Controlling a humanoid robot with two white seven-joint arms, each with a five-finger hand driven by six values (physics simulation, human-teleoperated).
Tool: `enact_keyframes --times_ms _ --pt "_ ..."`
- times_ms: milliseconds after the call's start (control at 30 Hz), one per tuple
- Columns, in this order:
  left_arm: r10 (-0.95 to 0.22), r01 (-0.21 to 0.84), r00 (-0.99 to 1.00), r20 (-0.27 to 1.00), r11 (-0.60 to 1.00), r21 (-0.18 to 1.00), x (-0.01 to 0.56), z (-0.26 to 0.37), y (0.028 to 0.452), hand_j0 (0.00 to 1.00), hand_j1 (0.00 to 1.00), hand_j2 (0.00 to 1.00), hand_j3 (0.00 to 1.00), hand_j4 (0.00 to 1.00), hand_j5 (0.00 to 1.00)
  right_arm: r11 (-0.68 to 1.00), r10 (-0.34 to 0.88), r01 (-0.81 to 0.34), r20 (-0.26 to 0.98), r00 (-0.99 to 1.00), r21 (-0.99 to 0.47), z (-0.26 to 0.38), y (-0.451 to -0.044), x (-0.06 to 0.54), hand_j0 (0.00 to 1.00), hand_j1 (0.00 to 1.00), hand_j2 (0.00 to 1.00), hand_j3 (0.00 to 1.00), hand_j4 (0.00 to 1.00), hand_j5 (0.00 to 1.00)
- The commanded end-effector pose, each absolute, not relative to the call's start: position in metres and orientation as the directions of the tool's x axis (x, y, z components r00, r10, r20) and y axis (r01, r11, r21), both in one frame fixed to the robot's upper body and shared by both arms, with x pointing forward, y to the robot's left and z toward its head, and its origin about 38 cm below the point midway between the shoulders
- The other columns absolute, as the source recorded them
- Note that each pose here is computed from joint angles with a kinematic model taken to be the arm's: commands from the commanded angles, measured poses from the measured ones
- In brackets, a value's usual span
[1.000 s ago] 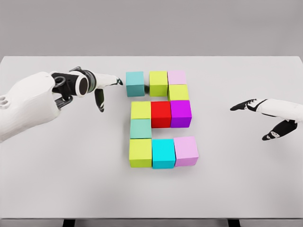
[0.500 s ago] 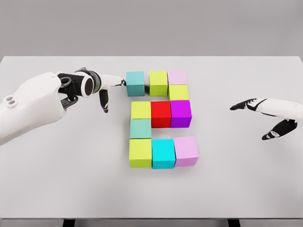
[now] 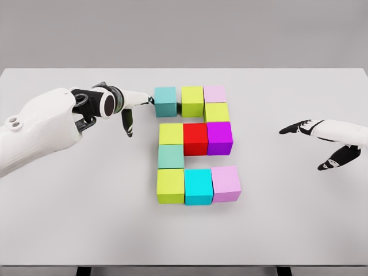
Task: Assemble the squares on the desktop into the number 2
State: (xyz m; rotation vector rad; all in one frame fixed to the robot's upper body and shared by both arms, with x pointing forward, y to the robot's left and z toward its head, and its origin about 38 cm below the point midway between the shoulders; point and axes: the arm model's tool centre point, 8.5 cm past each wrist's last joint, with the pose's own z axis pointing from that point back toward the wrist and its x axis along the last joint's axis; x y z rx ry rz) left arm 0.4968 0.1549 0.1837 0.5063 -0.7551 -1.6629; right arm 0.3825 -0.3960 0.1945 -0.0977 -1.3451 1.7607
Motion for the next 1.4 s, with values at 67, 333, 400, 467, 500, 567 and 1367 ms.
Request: enact_keyframes --times_ms 67,333,400,467,500,567,1367 --pt "-0.971 0.688 -0.23 0.067 -0.113 0.717 0.497 0.184 0.153 1.0 1.0 1.0 1.0 1.0 1.0 -0.005 0.673 -0.592 0.435 -0.598 -0.806 0.195 -0.395 0.383 1.0 1.0 1.0 1.0 1.0 1.0" --pt "-0.971 0.685 -0.232 0.064 -0.116 0.719 0.497 0.185 0.152 1.0 1.0 1.0 1.0 1.0 1.0 -0.015 0.658 -0.594 0.439 -0.612 -0.804 0.193 -0.388 0.378 1.0 1.0 1.0 1.0 1.0 1.0" --pt "-0.971 0.685 -0.232 0.063 -0.117 0.719 0.497 0.184 0.152 1.0 1.0 1.0 1.0 1.0 1.0 -0.015 0.658 -0.593 0.438 -0.613 -0.805 0.194 -0.388 0.379 1.0 1.0 1.0 1.0 1.0 1.0" --pt "-0.97 0.685 -0.233 0.064 -0.118 0.719 0.497 0.184 0.152 1.0 1.0 1.0 1.0 1.0 1.0 -0.014 0.662 -0.594 0.438 -0.608 -0.804 0.193 -0.39 0.379 1.0 1.0 1.0 1.0 1.0 1.0" --pt "-0.97 0.685 -0.234 0.066 -0.117 0.719 0.497 0.184 0.15 1.0 1.0 1.0 1.0 1.0 1.0 -0.014 0.662 -0.594 0.438 -0.608 -0.804 0.193 -0.39 0.379 1.0 1.0 1.0 1.0 1.0 1.0" --pt "-0.97 0.685 -0.234 0.066 -0.117 0.719 0.497 0.184 0.15 1.0 1.0 1.0 1.0 1.0 1.0 -0.014 0.662 -0.594 0.438 -0.608 -0.804 0.193 -0.39 0.379 1.0 1.0 1.0 1.0 1.0 1.0" --pt "-0.982 0.695 -0.181 0.052 -0.091 0.714 0.507 0.181 0.165 1.0 1.0 1.0 1.0 1.0 1.0 -0.017 0.657 -0.593 0.438 -0.614 -0.805 0.194 -0.388 0.378 1.0 1.0 1.0 1.0 1.0 1.0"
